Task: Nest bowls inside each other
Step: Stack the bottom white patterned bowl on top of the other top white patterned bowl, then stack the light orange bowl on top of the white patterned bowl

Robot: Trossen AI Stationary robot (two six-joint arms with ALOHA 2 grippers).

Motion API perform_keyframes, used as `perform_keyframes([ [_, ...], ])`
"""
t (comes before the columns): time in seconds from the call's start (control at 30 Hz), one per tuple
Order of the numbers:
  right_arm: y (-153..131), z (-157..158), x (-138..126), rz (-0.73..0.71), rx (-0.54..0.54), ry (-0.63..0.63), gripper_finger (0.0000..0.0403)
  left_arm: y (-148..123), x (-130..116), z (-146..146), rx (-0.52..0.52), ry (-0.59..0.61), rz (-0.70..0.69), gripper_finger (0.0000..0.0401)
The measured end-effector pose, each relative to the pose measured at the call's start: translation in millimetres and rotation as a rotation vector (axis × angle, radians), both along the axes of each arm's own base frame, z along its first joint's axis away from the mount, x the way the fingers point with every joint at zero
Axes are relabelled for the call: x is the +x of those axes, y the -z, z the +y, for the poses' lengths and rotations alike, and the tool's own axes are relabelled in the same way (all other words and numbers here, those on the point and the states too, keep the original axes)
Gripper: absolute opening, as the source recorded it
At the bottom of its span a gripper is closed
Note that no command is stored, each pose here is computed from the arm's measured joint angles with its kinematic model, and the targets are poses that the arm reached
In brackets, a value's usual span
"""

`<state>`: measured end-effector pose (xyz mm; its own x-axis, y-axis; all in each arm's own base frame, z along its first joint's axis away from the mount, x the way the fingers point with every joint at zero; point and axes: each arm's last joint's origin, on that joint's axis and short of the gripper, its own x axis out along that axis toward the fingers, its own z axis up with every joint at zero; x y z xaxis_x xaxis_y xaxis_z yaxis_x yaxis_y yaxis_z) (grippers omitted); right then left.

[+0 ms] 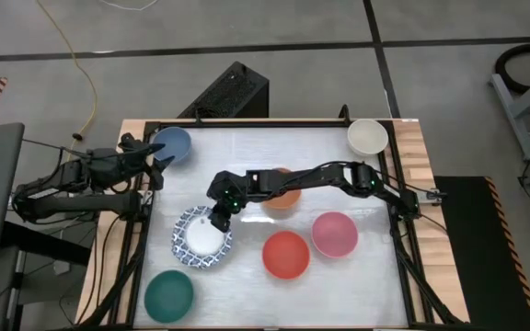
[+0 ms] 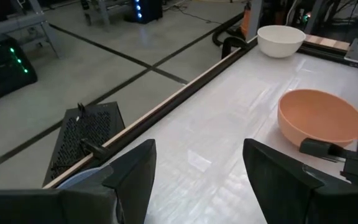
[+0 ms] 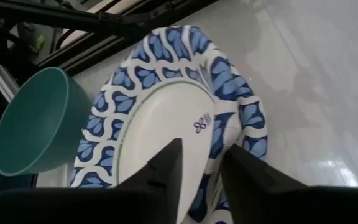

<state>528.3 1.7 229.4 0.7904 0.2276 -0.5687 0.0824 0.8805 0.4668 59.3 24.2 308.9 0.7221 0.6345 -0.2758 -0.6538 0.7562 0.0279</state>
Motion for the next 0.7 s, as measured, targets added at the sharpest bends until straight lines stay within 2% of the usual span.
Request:
perform_keyframes([
  [0.27,-5.0,-3.2,3.4,-0.076,-0.051,-0.024,0.0207,0.5,-0.2,0.0,-0.002,0.0,0.005,0.0232],
  [0.33,-4.8,-2.8,3.3,-0.085,-0.092,-0.053,0.0219,0.8,-0.2,0.0,-0.002,0.0,0.008,0.0232],
  [0.47,-4.8,-2.1,3.3,-0.103,-0.164,-0.095,0.0228,0.9,0.1,-0.4,-0.008,0.016,0.007,0.0232],
  [0.63,-3.0,-4.8,0.1,-0.069,-0.332,-0.089,0.0225,1.1,0.6,-1.1,-0.017,0.043,0.007,0.0232],
  [0.7,-5.7,-5.4,0.1,-0.082,-0.367,-0.095,0.0225,1.1,0.6,-1.1,-0.017,0.043,0.007,0.0232],
])
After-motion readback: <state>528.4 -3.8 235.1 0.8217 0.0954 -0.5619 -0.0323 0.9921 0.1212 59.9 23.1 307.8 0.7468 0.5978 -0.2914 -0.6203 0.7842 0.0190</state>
